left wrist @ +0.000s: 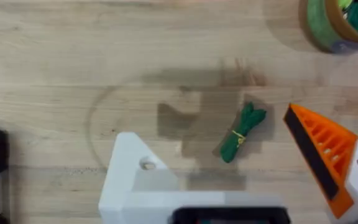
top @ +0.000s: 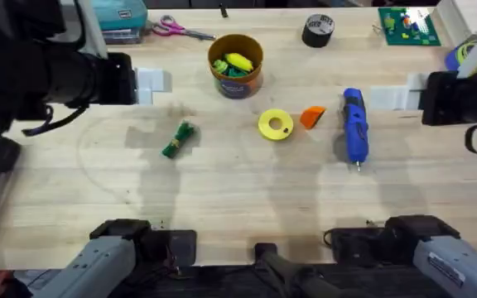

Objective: Pick up the gripper from the table and insert it into the empty holder that is missing its gripper. Then pick up a screw, insert it into the mounting hole, and use the screwdriver to tighten it. Finally, clean up the table by picking up the vegetable and placing it into the bucket.

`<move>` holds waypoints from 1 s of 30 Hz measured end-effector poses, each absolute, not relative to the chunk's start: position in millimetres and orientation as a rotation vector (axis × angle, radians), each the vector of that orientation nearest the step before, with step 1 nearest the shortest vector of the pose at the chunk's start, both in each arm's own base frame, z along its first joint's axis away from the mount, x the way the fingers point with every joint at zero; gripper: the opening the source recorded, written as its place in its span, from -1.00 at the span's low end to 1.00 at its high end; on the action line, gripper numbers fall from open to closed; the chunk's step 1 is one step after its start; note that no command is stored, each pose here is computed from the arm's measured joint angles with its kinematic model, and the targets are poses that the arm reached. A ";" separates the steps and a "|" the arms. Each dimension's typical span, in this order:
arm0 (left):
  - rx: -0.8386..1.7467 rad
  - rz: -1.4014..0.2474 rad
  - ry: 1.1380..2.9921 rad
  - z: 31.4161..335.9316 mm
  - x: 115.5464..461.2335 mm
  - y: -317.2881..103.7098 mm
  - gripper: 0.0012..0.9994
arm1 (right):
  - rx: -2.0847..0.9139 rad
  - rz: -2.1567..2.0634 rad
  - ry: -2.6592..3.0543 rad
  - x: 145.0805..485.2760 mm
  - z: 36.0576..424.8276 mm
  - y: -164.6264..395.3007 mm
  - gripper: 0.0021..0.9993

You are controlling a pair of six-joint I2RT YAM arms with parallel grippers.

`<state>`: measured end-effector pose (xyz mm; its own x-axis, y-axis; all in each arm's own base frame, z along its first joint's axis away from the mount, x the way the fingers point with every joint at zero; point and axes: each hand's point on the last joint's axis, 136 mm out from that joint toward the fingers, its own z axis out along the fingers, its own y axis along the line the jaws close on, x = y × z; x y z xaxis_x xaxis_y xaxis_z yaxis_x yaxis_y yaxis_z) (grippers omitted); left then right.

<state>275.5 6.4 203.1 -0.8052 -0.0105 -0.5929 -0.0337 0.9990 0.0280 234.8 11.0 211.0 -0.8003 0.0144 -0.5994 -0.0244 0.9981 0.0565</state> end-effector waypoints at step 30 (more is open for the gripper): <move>0.719 -0.033 2.984 91.9 244.8 -48.8 0.97 | -0.007 0.081 2.503 235.4 209.9 11.1 0.99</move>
<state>244.8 -48.8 91.9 -0.8879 0.4540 -0.0750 0.4555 0.8902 -0.0038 235.4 11.1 209.9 -0.8036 0.0144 -0.5949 -0.0242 0.9981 0.0569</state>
